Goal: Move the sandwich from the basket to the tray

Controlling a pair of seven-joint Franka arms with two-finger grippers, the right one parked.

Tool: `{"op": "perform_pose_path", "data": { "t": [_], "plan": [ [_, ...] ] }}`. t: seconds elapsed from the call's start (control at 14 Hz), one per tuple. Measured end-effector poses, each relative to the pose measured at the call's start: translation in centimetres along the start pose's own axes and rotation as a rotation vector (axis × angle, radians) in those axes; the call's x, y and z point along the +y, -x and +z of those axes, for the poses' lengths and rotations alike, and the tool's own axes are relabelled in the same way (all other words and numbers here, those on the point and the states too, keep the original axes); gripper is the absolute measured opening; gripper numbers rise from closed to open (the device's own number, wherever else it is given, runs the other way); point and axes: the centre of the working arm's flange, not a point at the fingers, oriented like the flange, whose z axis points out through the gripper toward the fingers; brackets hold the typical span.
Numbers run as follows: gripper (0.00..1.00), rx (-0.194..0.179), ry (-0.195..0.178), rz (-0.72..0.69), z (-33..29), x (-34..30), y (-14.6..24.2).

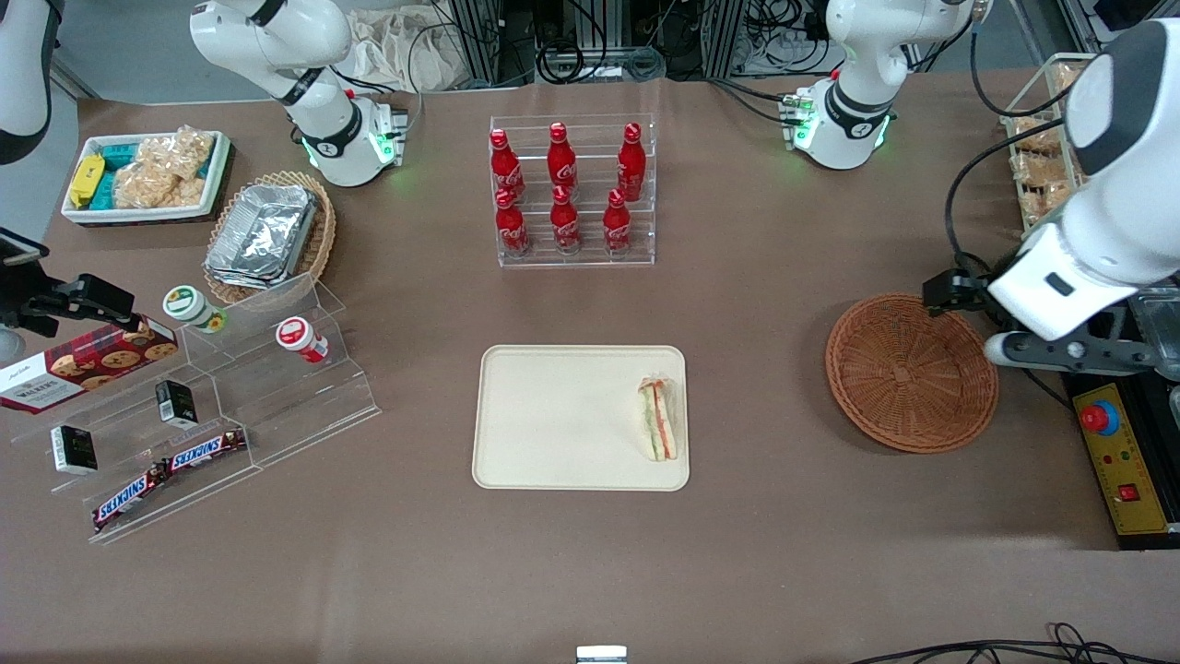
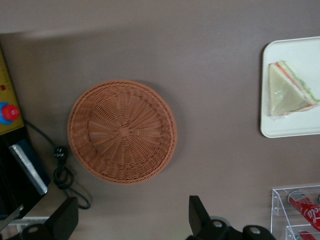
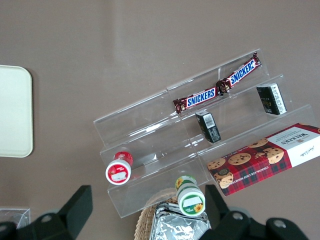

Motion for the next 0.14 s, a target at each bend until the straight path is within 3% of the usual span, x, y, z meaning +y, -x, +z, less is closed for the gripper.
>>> {"op": "perform_pose_path", "data": {
  "t": [0.14],
  "plan": [
    [1.00,-0.010,0.001,-0.025,-1.0,-2.5,0.4]
  ]
}}
